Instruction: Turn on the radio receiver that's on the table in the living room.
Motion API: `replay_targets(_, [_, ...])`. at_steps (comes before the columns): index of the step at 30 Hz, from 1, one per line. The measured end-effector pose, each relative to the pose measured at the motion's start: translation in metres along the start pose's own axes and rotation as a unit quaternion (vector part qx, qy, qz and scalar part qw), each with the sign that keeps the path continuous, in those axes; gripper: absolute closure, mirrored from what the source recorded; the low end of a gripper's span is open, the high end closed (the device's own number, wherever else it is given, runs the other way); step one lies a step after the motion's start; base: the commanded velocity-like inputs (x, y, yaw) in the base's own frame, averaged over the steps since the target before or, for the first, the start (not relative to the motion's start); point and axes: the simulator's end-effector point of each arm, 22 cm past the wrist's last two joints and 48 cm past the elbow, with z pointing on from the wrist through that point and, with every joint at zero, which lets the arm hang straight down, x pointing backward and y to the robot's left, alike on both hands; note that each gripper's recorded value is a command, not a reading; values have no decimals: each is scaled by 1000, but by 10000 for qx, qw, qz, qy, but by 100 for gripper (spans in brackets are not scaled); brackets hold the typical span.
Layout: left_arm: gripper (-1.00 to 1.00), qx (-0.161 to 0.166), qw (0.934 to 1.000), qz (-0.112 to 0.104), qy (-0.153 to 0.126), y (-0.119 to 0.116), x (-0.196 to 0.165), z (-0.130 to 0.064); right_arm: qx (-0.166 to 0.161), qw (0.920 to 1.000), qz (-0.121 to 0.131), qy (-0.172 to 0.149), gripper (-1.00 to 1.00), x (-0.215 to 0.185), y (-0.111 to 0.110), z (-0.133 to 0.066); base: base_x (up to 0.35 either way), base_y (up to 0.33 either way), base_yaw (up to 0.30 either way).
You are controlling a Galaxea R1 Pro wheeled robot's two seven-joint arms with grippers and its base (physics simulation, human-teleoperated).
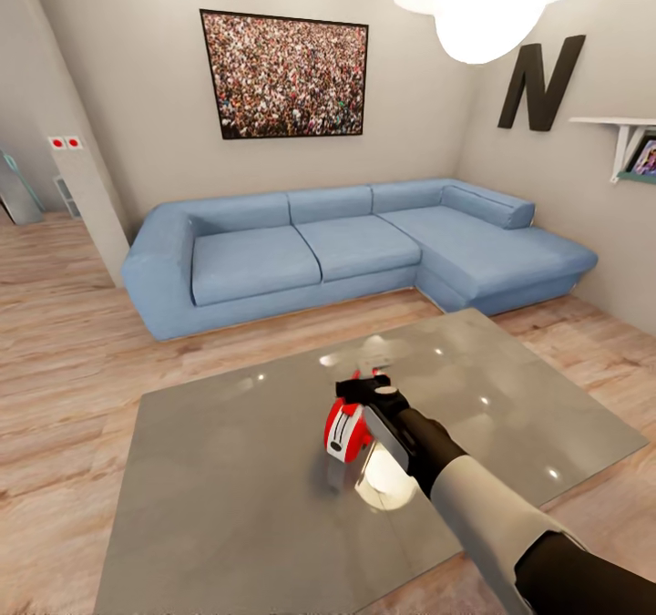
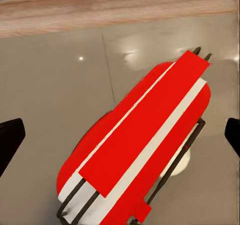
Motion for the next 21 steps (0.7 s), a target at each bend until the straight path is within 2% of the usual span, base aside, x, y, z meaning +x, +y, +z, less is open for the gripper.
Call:
replay_targets(4, [-100,-10,10000,10,27,1,2,0,35,10000,49,16,-100,2,-6,3,0,0,0])
replay_targets(21, [-100,-18,10000,21,36,2,3,1,17,10000,26,-16,-100,0,-5,2,0,0,0])
